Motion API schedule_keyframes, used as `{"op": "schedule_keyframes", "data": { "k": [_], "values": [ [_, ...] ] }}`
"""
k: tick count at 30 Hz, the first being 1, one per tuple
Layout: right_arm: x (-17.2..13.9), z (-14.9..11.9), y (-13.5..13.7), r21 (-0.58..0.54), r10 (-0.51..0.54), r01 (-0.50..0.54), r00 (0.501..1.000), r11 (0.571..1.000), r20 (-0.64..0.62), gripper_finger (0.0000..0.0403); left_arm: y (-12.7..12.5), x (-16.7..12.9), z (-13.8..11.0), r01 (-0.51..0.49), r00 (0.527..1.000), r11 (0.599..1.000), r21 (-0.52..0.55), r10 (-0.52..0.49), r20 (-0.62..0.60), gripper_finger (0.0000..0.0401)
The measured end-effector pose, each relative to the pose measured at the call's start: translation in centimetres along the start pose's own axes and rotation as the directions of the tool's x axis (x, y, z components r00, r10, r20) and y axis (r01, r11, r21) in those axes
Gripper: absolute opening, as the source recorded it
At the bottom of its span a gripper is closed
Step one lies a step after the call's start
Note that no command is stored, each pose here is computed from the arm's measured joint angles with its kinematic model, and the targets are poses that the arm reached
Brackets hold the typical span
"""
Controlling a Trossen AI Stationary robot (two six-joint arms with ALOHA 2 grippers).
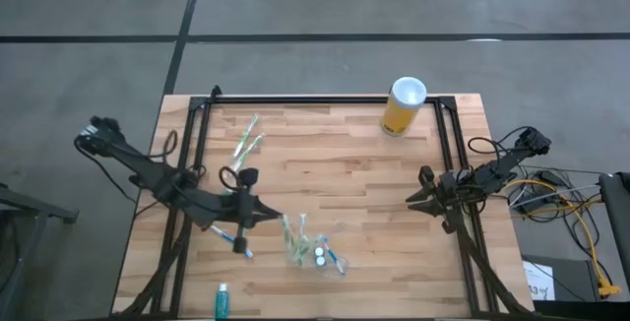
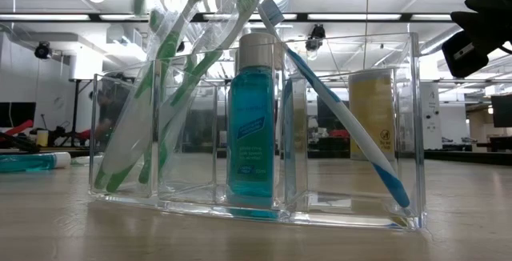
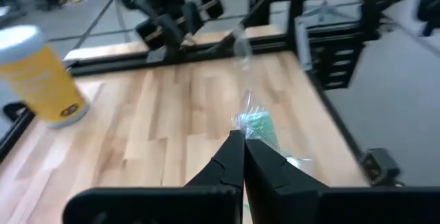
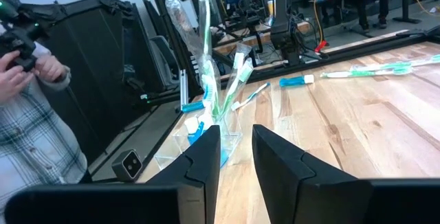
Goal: Pick & Place toothbrushing station
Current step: Put the green toothbrush into the transparent organizer
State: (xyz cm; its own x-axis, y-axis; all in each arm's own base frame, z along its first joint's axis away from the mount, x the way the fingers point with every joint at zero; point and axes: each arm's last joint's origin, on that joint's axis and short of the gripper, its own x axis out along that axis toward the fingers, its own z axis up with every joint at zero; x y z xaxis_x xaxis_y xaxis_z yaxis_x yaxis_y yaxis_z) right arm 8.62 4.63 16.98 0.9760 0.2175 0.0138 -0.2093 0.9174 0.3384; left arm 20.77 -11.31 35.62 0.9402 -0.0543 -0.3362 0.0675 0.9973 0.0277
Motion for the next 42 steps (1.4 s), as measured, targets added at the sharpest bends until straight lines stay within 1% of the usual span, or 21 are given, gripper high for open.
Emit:
{"op": "schedule_keyframes", "data": {
  "k": [2, 6, 9, 13, 18, 22, 30, 36, 42],
  "values": [
    [0.0, 0.0, 0.0, 0.0, 0.0, 0.0, 1.0, 1.0, 0.0, 0.0083, -0.2, 0.7, -0.3, -0.046, 0.999, 0.999, -0.008, 0.046, -0.015, 0.0002],
    [0.0, 0.0, 0.0, 0.0, 0.0, 0.0, 1.0, 1.0, 0.0, 0.0076, -0.5, 1.8, -0.8, -0.104, 0.994, 0.994, -0.027, 0.103, -0.041, 0.0003],
    [0.0, 0.0, 0.0, 0.0, 0.0, 0.0, 1.0, 1.0, 0.0, 0.0071, -0.8, 2.5, -1.3, -0.118, 0.991, 0.993, -0.031, 0.116, -0.07, 0.0005],
    [0.0, 0.0, 0.0, 0.0, 0.0, 0.0, 1.0, 1.0, 0.0, 0.0068, -1.0, 3.2, -2.0, -0.138, 0.985, 0.988, -0.063, 0.13, -0.115, 0.0003],
    [0.0, 0.0, 0.0, 0.0, 0.0, 0.0, 1.0, 1.0, 0.0, 0.0074, -1.3, 4.1, -2.9, -0.17, 0.973, 0.981, -0.099, 0.151, -0.174, 0.0004],
    [0.0, 0.0, 0.0, 0.0, 0.0, 0.0, 1.0, 1.0, 0.0, 0.0079, -1.7, 4.8, -3.8, -0.204, 0.96, 0.974, -0.095, 0.18, -0.212, 0.0007],
    [0.0, 0.0, 0.0, 0.0, 0.0, 0.0, 1.0, 1.0, 0.0, 0.0083, -2.3, 6.0, -5.7, -0.251, 0.941, 0.954, -0.162, 0.201, -0.272, 0.0005],
    [0.0, 0.0, 0.0, 0.0, 0.0, 0.0, 1.0, 1.0, 0.0, 0.0074, -2.4, 6.0, -6.3, -0.259, 0.938, 0.948, -0.185, 0.201, -0.282, 0.001],
    [0.0, 0.0, 0.0, 0.0, -0.001, 0.001, 1.0, 1.0, 0.0, 0.0068, -2.5, 5.9, -6.2, -0.252, 0.941, 0.948, -0.194, 0.194, -0.276, 0.0011]
  ]
}}
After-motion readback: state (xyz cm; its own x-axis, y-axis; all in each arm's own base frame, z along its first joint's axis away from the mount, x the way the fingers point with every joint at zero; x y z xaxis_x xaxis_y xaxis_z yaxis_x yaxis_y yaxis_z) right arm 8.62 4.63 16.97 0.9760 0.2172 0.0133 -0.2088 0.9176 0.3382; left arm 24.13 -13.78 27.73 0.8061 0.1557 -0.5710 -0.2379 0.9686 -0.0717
